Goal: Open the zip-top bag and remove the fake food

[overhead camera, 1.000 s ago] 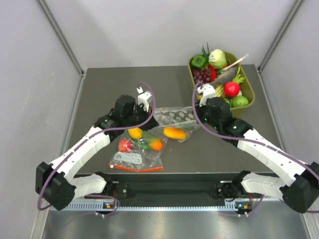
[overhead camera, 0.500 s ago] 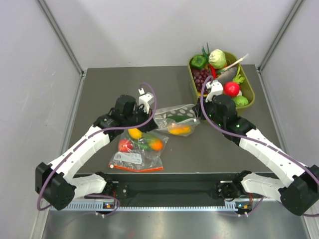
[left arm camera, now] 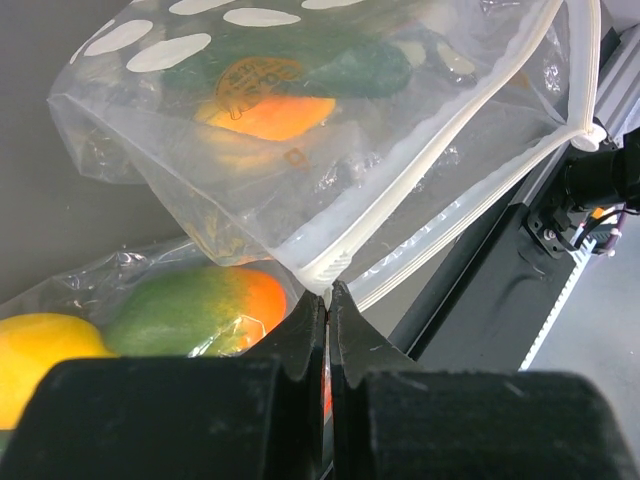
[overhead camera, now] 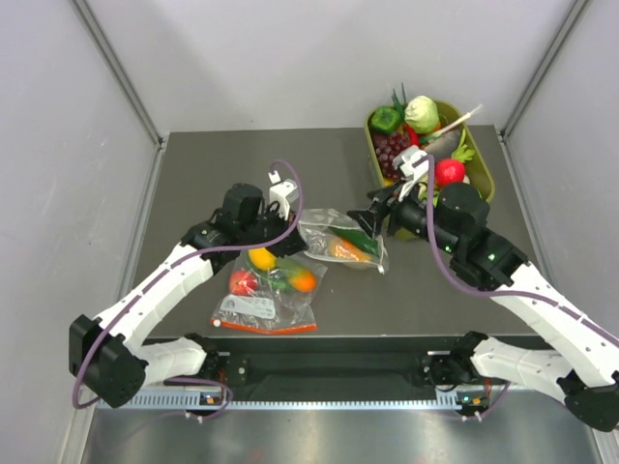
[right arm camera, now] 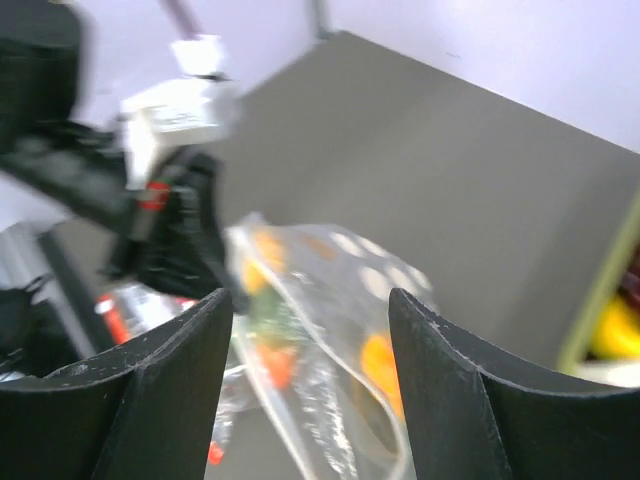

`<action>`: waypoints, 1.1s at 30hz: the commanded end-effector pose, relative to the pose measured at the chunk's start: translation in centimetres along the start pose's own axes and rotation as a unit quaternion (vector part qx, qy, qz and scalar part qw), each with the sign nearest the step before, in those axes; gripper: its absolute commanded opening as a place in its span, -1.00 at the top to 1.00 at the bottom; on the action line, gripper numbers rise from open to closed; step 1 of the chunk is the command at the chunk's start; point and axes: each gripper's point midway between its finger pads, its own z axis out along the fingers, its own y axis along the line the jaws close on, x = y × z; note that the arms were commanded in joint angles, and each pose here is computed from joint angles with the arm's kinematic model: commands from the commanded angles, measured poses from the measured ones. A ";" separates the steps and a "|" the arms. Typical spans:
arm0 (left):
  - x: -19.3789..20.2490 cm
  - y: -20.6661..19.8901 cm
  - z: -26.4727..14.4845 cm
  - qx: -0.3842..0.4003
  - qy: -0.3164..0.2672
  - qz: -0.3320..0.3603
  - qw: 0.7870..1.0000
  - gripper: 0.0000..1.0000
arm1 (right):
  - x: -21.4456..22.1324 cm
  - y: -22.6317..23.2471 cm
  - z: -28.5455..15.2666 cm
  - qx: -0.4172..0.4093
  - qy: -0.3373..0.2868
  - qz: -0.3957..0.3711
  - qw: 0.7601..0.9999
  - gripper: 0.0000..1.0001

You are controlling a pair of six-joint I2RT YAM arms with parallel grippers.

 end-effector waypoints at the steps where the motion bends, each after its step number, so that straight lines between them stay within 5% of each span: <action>1: -2.7 -1.0 -0.5 0.016 -0.040 0.020 0.999 1.00 | -0.8 5.0 0.4 -0.120 0.000 0.002 0.993 -0.26; 5: -2.8 -1.0 -0.5 0.015 -0.042 0.022 0.999 1.00 | 1.8 8.5 2.1 -0.195 0.051 0.018 0.979 -0.23; 10: -2.8 -1.0 -0.7 0.013 -0.044 0.025 0.999 1.00 | 5.7 9.4 3.8 -0.197 0.117 0.020 0.973 -0.22; 22: -2.7 -1.2 -1.2 0.015 -0.043 0.031 0.998 1.00 | 8.8 -1.0 6.6 0.094 0.134 0.016 0.986 -0.24; 33: -2.5 -1.6 -1.2 0.028 -0.040 0.036 0.998 1.00 | 13.2 -6.1 8.2 0.199 0.171 0.025 0.965 -0.15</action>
